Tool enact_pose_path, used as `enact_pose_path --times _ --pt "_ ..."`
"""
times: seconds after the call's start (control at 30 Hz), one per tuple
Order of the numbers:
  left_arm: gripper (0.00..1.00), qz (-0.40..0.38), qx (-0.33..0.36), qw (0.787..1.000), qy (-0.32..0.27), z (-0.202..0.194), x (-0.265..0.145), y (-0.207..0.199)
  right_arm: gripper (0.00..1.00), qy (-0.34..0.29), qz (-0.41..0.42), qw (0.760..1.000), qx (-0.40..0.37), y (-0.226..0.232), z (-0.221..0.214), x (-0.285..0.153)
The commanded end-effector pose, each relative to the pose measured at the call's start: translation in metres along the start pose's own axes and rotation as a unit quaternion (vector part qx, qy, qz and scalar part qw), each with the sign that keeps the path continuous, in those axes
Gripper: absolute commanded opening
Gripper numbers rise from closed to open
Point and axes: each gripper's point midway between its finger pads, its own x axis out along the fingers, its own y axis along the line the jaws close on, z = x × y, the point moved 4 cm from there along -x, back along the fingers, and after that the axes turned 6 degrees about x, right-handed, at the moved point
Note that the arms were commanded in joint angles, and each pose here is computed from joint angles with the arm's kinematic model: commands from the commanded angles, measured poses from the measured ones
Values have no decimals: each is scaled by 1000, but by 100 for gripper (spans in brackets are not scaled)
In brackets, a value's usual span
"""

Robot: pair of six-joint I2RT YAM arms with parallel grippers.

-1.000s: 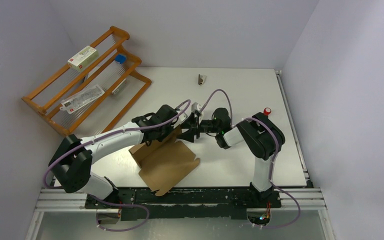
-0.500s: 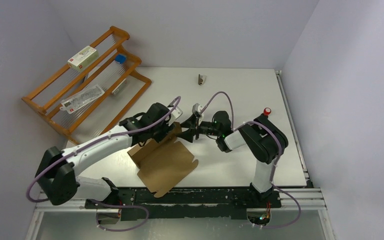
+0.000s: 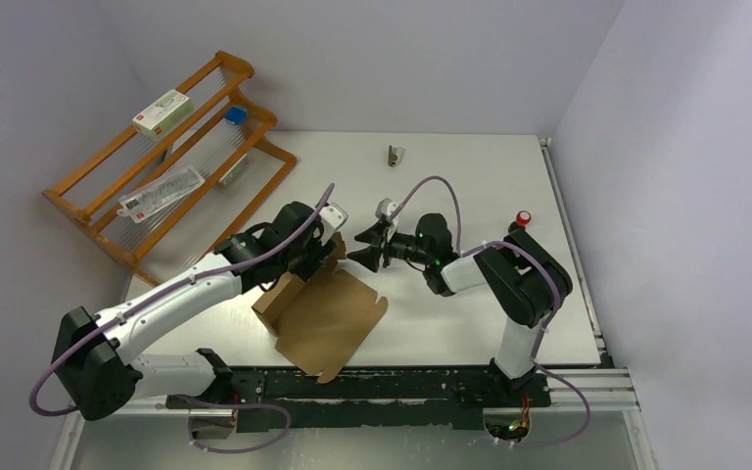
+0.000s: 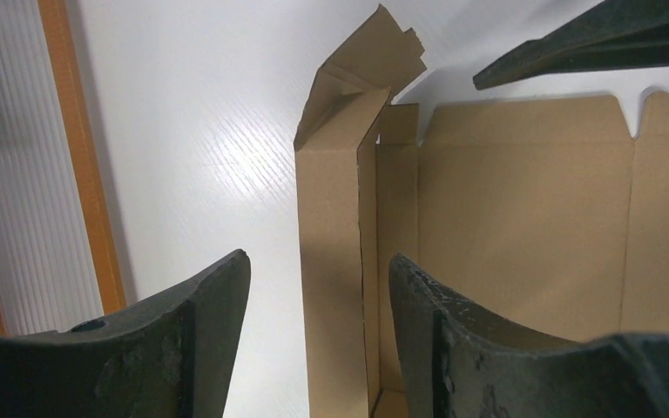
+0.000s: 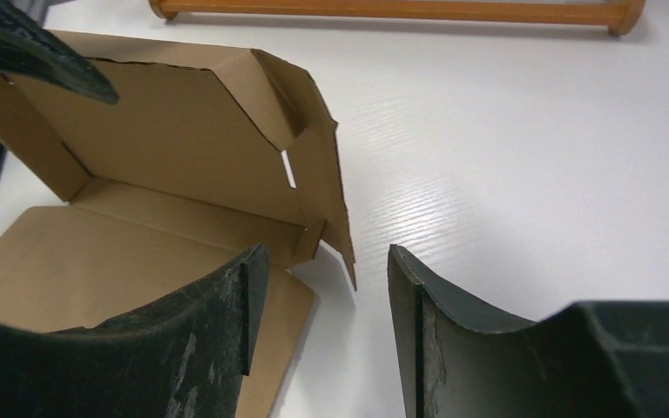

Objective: Fold the paper box

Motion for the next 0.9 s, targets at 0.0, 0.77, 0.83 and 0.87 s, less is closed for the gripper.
enact_pose_path --times 0.0,0.77,0.83,0.87 --pt "65 -11 -20 999 25 -6 -2 -3 58 -3 -19 999 -35 -13 7 8" --pt "54 -2 -51 997 55 -21 20 -13 3 46 17 997 -57 -12 5 37" --pt "55 5 -49 998 48 -17 17 -10 0 56 8 996 -69 -16 5 35" --pt "56 8 -47 998 44 -15 15 -8 0 62 5 995 -77 -18 5 35"
